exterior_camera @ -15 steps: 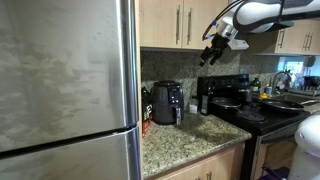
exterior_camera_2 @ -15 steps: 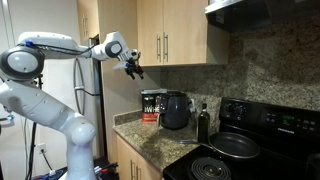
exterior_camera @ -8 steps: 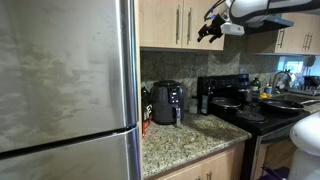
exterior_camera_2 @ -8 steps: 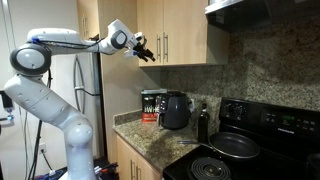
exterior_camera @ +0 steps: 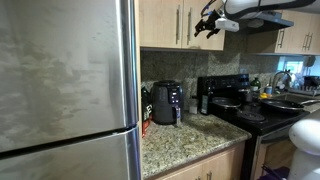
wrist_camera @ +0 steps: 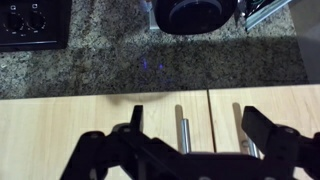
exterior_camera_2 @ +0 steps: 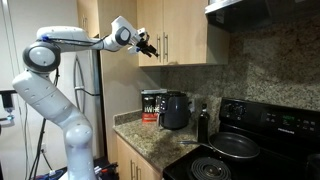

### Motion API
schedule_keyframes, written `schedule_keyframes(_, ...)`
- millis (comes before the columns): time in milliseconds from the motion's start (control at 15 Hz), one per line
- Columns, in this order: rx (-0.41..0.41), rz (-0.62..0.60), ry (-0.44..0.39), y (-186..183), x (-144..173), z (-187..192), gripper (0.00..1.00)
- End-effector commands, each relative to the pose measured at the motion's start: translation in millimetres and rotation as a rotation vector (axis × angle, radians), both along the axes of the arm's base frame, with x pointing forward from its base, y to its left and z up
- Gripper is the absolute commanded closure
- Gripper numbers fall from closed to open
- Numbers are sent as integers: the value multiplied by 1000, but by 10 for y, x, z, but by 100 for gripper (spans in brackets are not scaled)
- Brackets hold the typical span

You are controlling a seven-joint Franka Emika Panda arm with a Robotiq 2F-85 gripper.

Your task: Open the right door of the cabinet above the air fryer

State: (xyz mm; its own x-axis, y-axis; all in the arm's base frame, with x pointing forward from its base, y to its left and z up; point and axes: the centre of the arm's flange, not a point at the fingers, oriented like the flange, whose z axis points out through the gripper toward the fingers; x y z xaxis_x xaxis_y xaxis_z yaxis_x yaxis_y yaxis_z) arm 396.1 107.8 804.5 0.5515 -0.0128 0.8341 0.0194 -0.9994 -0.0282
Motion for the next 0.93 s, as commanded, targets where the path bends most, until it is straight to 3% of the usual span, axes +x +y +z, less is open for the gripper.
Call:
schedule_keyframes(0,63,-33,-77,77,644,586,0)
schedule_keyframes(133,98,-88,-100,143,787,712,0)
schedule_keyframes(200,79,-52,-79,-18,472,425,0)
schedule_keyframes(333,105,-69,-96,30,632,522,0)
schedule_keyframes(533,54,-141,-94,23,952,373,0)
schedule_keyframes(867,102,-193,-83,-60,1345,308,0)
